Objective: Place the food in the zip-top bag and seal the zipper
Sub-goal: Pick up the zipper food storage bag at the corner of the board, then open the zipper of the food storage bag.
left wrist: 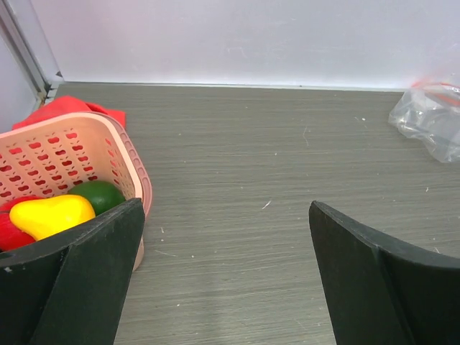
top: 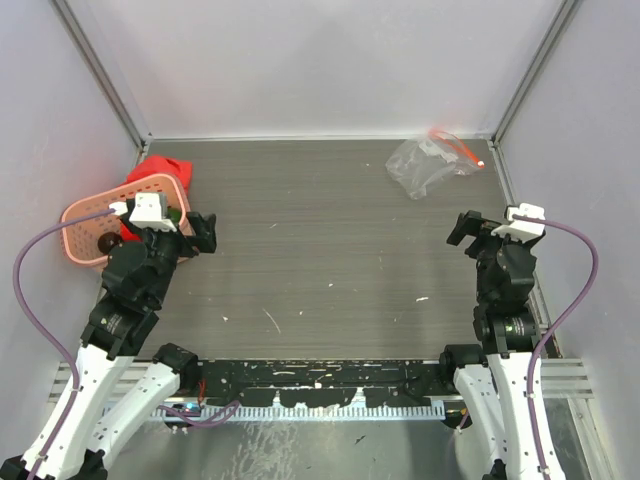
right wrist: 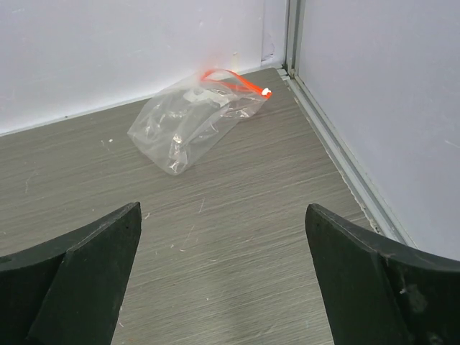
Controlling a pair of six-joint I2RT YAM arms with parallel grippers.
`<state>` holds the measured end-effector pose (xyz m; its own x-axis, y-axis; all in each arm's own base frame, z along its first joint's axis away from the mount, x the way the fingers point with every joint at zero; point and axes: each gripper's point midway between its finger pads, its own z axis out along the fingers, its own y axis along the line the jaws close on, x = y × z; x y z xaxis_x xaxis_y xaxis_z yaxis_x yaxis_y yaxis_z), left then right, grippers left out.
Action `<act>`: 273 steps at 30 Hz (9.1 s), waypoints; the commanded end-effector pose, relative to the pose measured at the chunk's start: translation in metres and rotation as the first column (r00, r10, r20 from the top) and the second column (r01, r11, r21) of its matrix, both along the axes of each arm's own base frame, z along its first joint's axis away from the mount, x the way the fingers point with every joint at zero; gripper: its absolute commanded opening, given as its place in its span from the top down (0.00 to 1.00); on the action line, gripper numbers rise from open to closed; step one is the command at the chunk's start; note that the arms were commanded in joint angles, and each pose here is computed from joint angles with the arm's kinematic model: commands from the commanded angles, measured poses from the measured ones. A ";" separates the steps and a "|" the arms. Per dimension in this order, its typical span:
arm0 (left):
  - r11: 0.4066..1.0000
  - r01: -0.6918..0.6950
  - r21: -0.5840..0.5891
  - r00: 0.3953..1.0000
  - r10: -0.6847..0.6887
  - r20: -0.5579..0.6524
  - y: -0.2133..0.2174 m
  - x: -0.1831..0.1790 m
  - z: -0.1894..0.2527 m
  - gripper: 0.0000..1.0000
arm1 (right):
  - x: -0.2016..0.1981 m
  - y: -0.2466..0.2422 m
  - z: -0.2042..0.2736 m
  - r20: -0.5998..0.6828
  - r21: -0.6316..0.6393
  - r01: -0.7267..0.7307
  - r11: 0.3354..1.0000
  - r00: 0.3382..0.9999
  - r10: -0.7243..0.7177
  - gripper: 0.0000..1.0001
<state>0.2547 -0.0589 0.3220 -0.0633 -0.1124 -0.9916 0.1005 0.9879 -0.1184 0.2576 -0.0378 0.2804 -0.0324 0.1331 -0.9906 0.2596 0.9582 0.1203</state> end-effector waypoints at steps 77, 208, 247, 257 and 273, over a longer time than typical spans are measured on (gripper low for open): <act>0.959 0.252 -0.131 0.968 -0.251 0.024 -0.056 -0.001 0.028 0.02 | 0.208 0.066 -0.098 -0.061 0.503 -0.333 0.797 0.907 0.417 0.99; 0.121 0.788 0.603 0.186 -0.981 -0.046 -0.195 -0.079 -0.047 1.00 | -0.002 0.283 -0.020 -0.068 0.420 -0.905 0.059 0.033 0.997 0.35; 0.649 0.671 -0.359 0.688 -0.725 -0.023 -0.191 -0.023 -0.018 0.02 | 0.031 0.226 0.000 -0.257 0.161 -0.641 0.750 0.707 0.659 0.99; 0.607 0.588 -0.534 0.636 -0.755 -0.158 -0.203 -0.031 0.001 0.02 | 0.033 0.234 -0.002 -0.232 0.136 -0.535 0.834 0.801 0.552 0.99; 0.594 0.290 -0.751 0.679 -0.680 -0.276 -0.222 -0.013 -0.021 0.00 | 0.019 0.291 -0.017 -0.185 0.063 -0.465 0.883 0.864 0.468 0.99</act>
<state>0.2367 -0.2772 0.2842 -0.7803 -0.3864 -0.4917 0.2819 0.4845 -0.8281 0.2668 0.2463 0.2356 -0.3692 -0.0583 -0.9275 -0.2753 0.9601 0.0492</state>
